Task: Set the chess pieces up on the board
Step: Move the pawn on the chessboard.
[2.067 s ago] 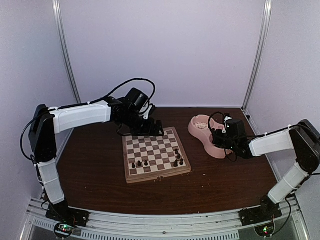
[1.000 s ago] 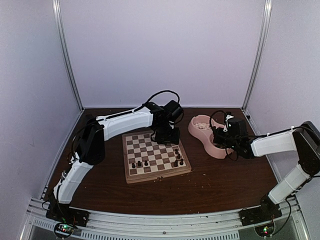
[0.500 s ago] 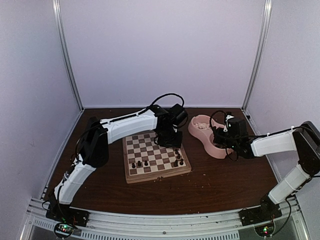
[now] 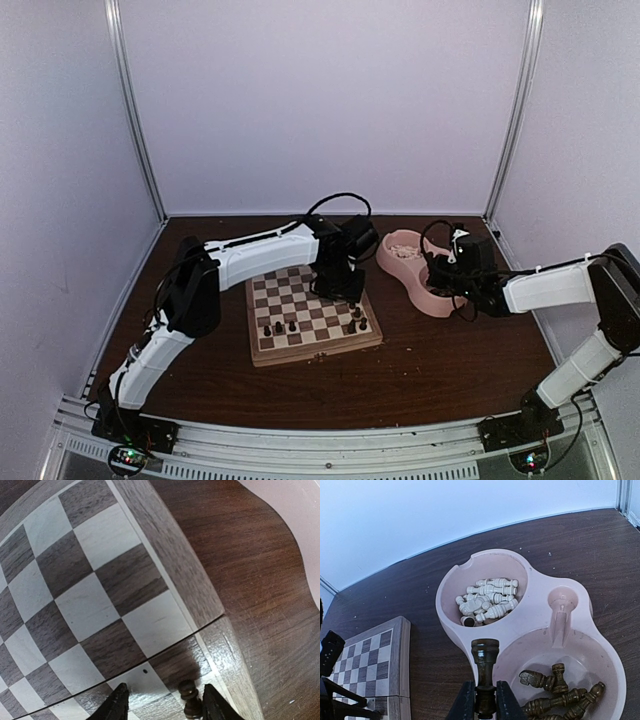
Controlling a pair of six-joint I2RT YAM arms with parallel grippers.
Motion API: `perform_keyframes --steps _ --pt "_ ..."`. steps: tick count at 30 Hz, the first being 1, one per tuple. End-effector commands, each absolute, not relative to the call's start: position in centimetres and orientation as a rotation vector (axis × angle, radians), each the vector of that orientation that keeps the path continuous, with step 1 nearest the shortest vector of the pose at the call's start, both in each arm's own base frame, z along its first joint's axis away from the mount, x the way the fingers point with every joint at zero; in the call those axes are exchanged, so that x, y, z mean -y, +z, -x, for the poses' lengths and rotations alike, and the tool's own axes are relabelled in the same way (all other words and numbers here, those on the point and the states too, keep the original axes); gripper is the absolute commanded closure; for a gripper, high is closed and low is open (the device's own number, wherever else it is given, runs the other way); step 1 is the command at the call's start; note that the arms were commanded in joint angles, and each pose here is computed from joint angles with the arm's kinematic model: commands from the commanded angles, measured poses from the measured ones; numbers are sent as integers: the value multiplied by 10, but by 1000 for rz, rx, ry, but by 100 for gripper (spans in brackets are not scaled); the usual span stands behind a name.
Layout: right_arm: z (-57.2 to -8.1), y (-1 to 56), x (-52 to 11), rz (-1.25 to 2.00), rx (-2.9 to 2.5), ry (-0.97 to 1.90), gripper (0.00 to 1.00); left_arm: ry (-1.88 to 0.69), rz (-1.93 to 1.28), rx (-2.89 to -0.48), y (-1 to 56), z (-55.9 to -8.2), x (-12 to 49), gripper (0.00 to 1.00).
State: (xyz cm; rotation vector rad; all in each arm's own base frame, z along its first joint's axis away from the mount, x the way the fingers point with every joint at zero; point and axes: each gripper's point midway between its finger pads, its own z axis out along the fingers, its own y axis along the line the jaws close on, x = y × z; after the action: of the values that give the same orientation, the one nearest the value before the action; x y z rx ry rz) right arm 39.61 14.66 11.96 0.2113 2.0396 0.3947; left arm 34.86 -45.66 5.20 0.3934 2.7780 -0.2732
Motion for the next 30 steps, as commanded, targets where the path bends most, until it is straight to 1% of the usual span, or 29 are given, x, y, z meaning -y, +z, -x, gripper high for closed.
perform_keyframes --steps 1,6,10,13,17,19,24,27,30 --pt "-395 128 -139 -217 -2013 366 100 -248 -414 -2775 46 -349 458 48" --pt "-395 128 -139 -214 -2013 369 100 -230 -422 -2790 40 -346 455 50" --pt "-395 128 -139 -214 -2011 367 100 -190 -422 -2793 39 -346 448 60" --pt "-395 128 -139 -215 -2013 365 100 -182 -421 -2791 42 -345 445 63" --pt "-395 128 -139 -215 -2011 364 100 -171 -427 -2791 44 -343 442 71" --pt "-395 128 -139 -213 -2012 363 100 -157 -428 -2791 43 -342 439 73" --pt "-396 127 -139 -215 -2013 364 100 -148 -421 -2799 44 -340 434 74" --pt "-396 127 -139 -215 -2015 364 100 -147 -421 -2807 44 -338 433 82" --pt "-396 127 -139 -215 -2015 364 100 -145 -419 -2811 43 -337 432 84"
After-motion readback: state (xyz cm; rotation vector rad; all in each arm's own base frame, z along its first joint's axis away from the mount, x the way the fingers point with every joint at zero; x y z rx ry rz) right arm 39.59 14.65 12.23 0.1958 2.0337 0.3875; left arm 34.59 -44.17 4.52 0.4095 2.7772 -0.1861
